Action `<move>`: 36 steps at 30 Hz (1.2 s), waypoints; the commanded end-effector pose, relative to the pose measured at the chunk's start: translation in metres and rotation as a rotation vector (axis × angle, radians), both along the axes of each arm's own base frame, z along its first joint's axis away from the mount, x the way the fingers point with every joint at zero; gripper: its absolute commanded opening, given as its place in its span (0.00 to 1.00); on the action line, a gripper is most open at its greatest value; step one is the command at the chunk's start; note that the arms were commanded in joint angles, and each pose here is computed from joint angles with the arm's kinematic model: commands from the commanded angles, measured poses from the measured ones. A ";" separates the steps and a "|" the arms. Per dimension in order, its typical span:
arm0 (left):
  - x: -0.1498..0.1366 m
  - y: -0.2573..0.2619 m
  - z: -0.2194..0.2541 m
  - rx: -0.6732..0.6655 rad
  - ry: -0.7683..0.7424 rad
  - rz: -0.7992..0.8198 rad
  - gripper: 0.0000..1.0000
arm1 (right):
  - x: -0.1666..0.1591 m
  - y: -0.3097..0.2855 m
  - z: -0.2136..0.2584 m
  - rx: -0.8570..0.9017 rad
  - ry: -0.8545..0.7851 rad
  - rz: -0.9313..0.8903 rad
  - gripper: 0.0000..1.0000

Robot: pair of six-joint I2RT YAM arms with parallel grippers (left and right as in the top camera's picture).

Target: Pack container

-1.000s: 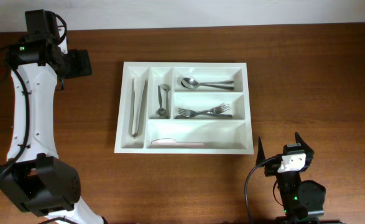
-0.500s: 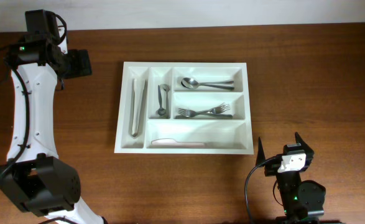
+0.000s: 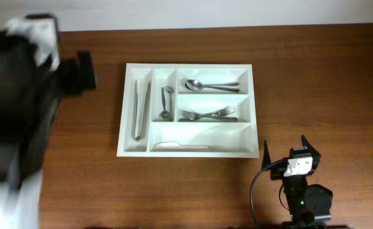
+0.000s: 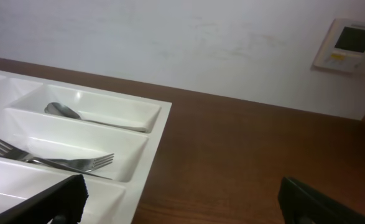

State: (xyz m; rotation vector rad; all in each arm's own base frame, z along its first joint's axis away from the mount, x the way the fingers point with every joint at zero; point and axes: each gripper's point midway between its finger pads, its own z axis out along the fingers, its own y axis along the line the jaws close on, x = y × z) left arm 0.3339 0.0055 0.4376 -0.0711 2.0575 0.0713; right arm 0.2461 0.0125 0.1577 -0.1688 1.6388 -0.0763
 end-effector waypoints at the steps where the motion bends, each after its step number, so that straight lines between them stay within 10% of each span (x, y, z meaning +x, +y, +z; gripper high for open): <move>1: -0.081 -0.011 0.062 -0.011 -0.222 -0.058 0.99 | 0.000 -0.002 -0.002 0.011 0.002 -0.014 0.99; 9: -0.224 0.004 0.117 -0.032 -0.563 -0.070 0.99 | 0.000 -0.002 -0.002 0.011 0.002 -0.014 0.99; 16: -0.279 0.027 0.080 0.022 -0.622 0.021 0.99 | 0.000 -0.002 -0.002 0.011 0.002 -0.014 0.99; 36: -0.132 -0.001 -0.140 0.022 -0.516 -0.052 0.99 | 0.000 -0.002 -0.002 0.011 0.002 -0.014 0.99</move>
